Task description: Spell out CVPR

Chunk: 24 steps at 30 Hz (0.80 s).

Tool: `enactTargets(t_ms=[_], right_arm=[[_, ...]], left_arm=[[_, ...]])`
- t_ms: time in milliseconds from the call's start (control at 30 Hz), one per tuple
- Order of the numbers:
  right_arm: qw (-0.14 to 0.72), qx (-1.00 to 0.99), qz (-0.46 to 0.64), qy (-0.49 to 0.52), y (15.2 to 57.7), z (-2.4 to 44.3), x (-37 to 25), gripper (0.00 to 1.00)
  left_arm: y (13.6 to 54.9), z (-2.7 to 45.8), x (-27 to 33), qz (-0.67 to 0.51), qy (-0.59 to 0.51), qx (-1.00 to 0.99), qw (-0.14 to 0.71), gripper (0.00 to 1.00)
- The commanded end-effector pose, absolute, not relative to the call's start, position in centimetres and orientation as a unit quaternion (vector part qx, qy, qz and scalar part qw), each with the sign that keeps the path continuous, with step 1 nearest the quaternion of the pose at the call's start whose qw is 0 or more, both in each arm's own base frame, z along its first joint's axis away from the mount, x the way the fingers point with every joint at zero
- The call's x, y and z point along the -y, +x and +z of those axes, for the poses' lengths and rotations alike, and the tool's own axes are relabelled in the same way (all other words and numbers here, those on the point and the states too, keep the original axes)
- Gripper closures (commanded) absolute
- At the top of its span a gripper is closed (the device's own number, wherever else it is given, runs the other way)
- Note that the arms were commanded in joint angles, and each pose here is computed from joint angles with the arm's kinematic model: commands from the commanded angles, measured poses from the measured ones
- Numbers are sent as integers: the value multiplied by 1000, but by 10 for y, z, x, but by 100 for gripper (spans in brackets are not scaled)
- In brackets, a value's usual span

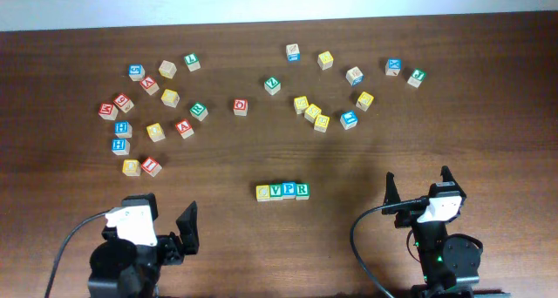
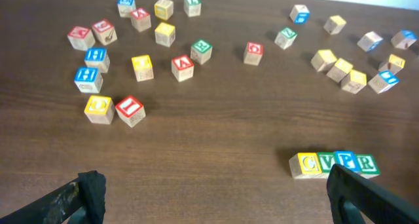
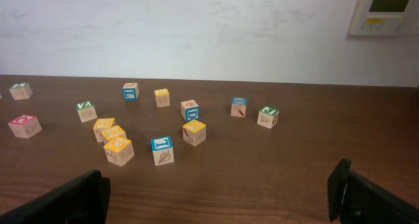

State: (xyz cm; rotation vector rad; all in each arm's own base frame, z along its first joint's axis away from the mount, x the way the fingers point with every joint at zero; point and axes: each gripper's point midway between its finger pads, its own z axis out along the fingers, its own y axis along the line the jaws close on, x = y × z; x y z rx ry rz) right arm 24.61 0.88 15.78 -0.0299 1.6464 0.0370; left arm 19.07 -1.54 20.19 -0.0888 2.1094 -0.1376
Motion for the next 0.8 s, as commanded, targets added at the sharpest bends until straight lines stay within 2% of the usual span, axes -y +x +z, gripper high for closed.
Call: enactTargets(t_ms=[0,67,233,467,600,767], right_arm=[[679,-734,16,-6,246,156,-7,2],[679,-734,16,-6,246,156,-7,2],[679,-734,16,-6,246,156,-7,2],[679,-734,16,-6,246,156,-7,2],[679,-734,16,-6,246,156,-7,2],[679,-734,16,-6,246,156,-7,2]], left_arm=[[196,194,28,-56,35,-863,500,1],[199,195,35,-51,87,-847,522,1],[211,175,19,-29,53,-824,563,1],[232,182,21,-28,58,-747,661,1],[238,182,20,-29,53,-729,682,1],[246,180,7,-52,-11,-700,712,1]])
